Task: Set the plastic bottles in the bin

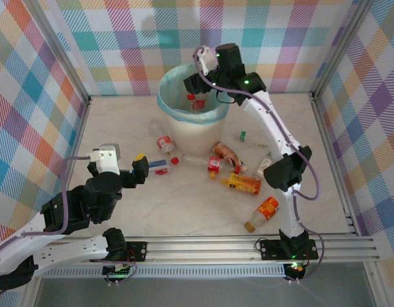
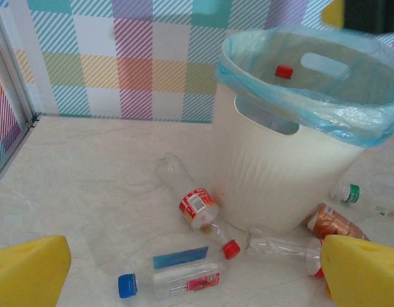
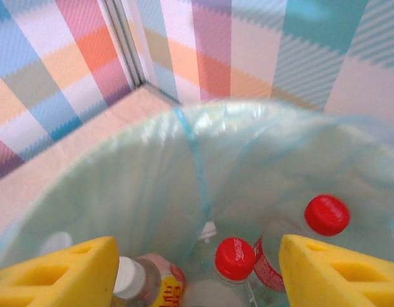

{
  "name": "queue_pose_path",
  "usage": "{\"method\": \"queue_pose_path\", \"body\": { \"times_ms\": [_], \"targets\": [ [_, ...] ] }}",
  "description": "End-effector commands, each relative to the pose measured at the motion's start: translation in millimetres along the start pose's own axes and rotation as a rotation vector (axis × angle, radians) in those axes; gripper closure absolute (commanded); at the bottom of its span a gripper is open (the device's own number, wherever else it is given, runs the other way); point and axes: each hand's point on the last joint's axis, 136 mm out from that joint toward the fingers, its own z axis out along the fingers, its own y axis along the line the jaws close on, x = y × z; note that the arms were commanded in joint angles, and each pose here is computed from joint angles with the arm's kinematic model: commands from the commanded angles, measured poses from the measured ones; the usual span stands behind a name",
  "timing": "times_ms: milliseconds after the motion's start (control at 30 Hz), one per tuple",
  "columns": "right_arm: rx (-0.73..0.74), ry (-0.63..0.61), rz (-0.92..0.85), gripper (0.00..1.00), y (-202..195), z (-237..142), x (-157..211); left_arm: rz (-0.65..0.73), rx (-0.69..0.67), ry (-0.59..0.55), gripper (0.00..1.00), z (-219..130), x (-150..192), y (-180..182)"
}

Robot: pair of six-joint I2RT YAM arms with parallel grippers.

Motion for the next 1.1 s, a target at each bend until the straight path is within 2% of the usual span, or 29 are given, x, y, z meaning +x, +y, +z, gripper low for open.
{"method": "queue_pose_path", "body": {
  "times_ms": [0, 167, 300, 467, 667, 833, 967, 1067],
  "targets": [
    [-0.044, -0.104, 0.009, 0.33, 22, -46, -39, -0.015, -0.016, -0.002, 0.0, 0, -6, 1],
    [-0.081, -0.126, 0.038, 0.34, 42, -87, -47, 0.055, 0.03, 0.059, 0.01, 8, 1, -23],
    [-0.066, -0.135, 0.057, 0.35, 50, -121, -36, 0.156, 0.117, 0.148, 0.03, 20, 15, -61],
    [0.032, -0.107, 0.068, 0.36, 46, -161, -1, 0.294, 0.287, 0.282, 0.05, 36, 48, -124],
    [0.21, 0.014, 0.096, 0.37, 31, -210, 62, 0.46, 0.44, 0.473, 0.08, 53, 100, -188],
    [0.29, 0.068, 0.106, 0.37, 26, -240, 102, 0.679, 0.542, 0.557, 0.08, 68, 140, -220],
    [0.31, 0.037, 0.081, 0.38, 28, -257, 106, 0.875, 0.699, 0.584, 0.09, 70, 165, -243],
    [0.314, 0.009, 0.064, 0.38, 29, -266, 103, 1.012, 0.807, 0.56, 0.09, 76, 184, -258]
  ]
}}
